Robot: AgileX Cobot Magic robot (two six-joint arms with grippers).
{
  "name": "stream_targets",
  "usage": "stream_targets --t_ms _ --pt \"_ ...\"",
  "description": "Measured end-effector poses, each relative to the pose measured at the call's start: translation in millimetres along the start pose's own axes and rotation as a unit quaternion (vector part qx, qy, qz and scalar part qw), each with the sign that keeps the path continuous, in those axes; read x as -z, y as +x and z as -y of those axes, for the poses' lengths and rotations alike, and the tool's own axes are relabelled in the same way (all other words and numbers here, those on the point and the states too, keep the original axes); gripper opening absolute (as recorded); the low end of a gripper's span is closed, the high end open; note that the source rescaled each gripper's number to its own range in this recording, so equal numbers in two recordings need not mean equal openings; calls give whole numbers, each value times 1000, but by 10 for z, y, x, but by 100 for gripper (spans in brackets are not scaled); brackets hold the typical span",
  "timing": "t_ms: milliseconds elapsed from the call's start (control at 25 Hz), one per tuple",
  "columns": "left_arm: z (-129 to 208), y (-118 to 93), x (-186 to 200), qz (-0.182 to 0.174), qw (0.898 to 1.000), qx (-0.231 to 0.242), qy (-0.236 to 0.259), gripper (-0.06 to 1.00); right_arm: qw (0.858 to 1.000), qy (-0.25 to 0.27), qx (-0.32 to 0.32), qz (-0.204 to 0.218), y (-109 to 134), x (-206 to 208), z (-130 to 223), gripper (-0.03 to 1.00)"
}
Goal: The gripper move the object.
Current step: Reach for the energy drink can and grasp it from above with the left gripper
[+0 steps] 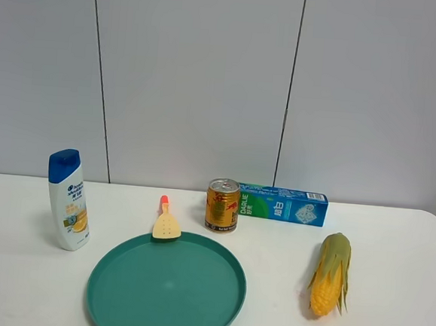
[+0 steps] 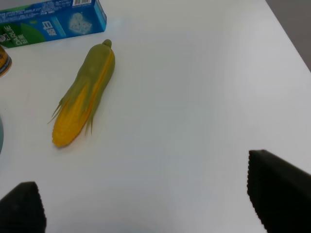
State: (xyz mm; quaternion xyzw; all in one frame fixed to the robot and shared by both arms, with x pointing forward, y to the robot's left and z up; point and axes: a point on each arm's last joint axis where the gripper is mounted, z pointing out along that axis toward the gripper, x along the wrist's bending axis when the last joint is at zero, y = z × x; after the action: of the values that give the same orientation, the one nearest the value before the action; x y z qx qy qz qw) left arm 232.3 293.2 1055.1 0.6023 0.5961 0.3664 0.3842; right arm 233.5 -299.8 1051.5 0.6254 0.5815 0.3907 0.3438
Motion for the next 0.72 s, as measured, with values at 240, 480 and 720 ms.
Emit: stream_targets --t_ms 240,480,720 --pt "0 0 0 0 1000 0 0 15 1000 0 0 0 0 0 0 100" --pt "0 0 0 0 1000 0 0 15 1000 0 0 0 0 0 0 100" --pt "0 0 0 0 1000 0 0 15 1000 0 0 0 0 0 0 100"
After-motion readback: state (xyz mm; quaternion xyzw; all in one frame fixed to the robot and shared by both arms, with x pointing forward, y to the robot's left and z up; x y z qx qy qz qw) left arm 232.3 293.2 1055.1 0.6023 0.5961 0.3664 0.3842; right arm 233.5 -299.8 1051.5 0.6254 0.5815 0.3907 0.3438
